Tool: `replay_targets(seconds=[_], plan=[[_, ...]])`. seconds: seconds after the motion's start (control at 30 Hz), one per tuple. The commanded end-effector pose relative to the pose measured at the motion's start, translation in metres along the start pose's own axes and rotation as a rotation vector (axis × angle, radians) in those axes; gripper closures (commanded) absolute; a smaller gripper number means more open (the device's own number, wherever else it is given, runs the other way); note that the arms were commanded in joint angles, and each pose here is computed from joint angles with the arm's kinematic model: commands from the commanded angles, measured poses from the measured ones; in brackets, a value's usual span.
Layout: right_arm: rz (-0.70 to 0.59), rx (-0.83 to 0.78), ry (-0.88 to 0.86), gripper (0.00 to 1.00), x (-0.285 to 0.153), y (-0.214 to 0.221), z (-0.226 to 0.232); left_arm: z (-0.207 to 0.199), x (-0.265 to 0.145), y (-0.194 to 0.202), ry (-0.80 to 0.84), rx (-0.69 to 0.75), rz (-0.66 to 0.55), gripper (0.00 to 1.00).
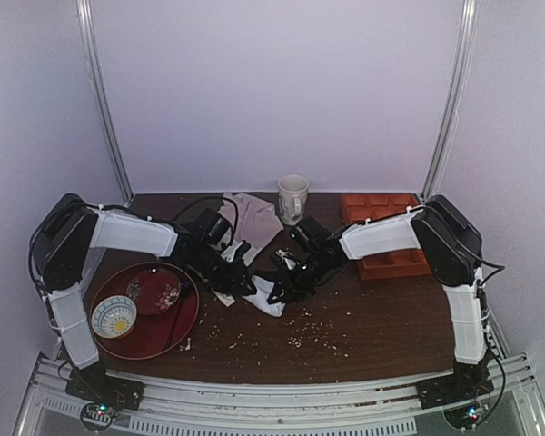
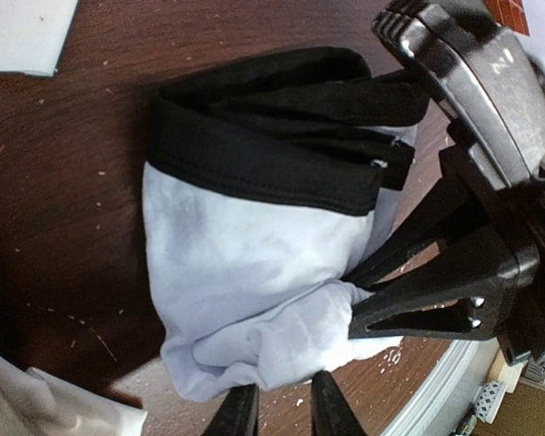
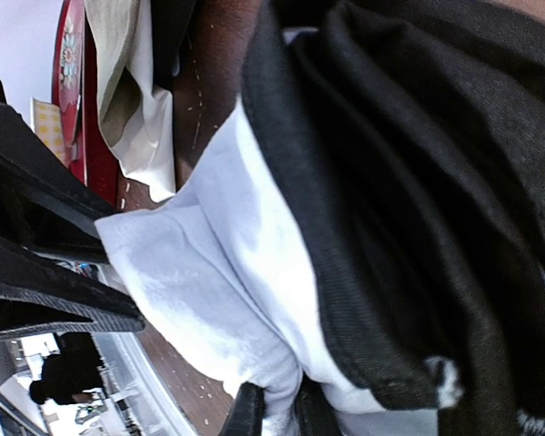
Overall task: Roll the underwear
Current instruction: Roll the underwear at the center of the board.
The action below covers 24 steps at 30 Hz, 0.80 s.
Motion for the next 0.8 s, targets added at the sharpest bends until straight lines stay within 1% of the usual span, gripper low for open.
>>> replay_targets(seconds=[0.0, 0.1, 0.27, 0.47, 0.63, 0.77], plan=[[0.040, 0.015, 0.318, 1.00, 0.008, 0.020, -0.053, -0.007, -0.008, -0.010, -0.007, 0.025, -0.067, 0.72], [0.044, -0.013, 0.341, 1.00, 0.007, 0.018, -0.049, -0.014, -0.018, -0.016, 0.006, 0.041, -0.101, 0.72], [0.071, -0.049, 0.347, 1.00, 0.009, 0.014, -0.043, -0.017, -0.016, -0.017, 0.026, 0.041, -0.093, 0.72], [0.124, -0.056, 0.327, 1.00, 0.019, 0.013, -0.046, -0.023, -0.019, -0.021, 0.058, 0.054, -0.110, 0.72], [0.122, -0.061, 0.323, 1.00, 0.019, 0.009, -0.043, -0.027, -0.017, -0.021, 0.072, 0.052, -0.109, 0.72], [0.128, -0.056, 0.324, 1.00, 0.021, 0.008, -0.043, -0.042, -0.027, -0.021, 0.091, 0.079, -0.129, 0.72]])
Point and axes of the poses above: each gripper's point midway between its finger pads, its own x axis out along the fingers, its own z axis along the line the jaws close on, y = z × x, the point moved 4 cm from there along -x, back along the fingers, and after that the axes turned 5 degrees about x, right-handed, at the moved point
